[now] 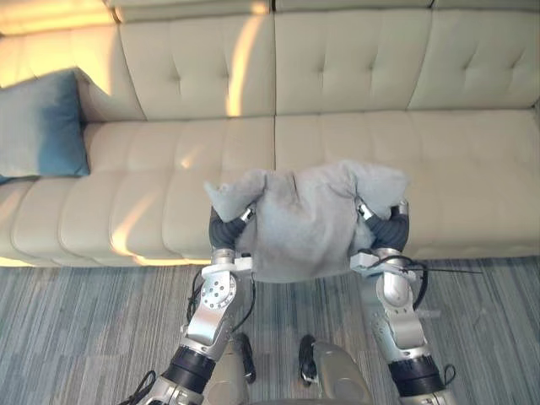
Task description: Pick up cushions and gather them together orderly.
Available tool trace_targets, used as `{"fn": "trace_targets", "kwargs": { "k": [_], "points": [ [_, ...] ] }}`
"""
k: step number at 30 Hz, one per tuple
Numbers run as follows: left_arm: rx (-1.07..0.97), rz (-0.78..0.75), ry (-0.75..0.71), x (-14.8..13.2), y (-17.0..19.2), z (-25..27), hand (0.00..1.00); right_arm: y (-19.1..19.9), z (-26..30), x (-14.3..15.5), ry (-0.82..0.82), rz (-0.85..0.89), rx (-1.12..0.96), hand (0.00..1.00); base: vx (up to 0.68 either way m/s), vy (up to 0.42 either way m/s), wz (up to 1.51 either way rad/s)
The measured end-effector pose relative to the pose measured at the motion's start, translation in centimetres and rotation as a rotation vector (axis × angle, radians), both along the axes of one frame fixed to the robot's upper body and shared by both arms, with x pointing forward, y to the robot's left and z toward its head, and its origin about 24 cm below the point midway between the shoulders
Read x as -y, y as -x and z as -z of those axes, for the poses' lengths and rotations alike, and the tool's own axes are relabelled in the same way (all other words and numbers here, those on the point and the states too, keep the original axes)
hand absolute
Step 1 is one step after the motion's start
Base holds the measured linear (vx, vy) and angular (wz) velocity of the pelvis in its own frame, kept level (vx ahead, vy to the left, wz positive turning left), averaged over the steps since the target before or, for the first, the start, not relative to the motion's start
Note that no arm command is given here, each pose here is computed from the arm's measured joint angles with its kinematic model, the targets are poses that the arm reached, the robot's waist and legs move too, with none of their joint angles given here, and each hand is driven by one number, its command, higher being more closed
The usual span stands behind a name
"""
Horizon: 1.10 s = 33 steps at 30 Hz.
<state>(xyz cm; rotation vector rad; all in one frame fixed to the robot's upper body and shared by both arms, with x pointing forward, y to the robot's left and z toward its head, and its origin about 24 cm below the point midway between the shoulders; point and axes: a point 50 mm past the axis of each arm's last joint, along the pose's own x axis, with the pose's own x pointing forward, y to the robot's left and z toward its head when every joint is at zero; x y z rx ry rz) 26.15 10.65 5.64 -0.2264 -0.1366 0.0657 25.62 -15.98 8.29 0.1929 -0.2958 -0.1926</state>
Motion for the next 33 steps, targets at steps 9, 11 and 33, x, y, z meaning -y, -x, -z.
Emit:
{"fn": "trace_targets", "kwargs": {
  "k": [9,11,33],
  "points": [
    [-0.159,0.069,-0.073,0.0,1.9,3.6,1.00,-0.2,2.2,0.3,0.044,0.005,-0.111,1.00,0.26,0.093,-0.35],
    [-0.159,0.076,-0.074,0.0,2.0,3.6,1.00,-0.5,2.4,0.6,0.066,0.003,-0.127,1.00,0.34,0.124,-0.41],
    [-0.130,0.112,-0.050,0.1,2.8,2.9,1.00,-0.5,4.0,2.1,0.107,-0.012,-0.216,1.00,0.10,-0.097,0.07]
  ]
}}
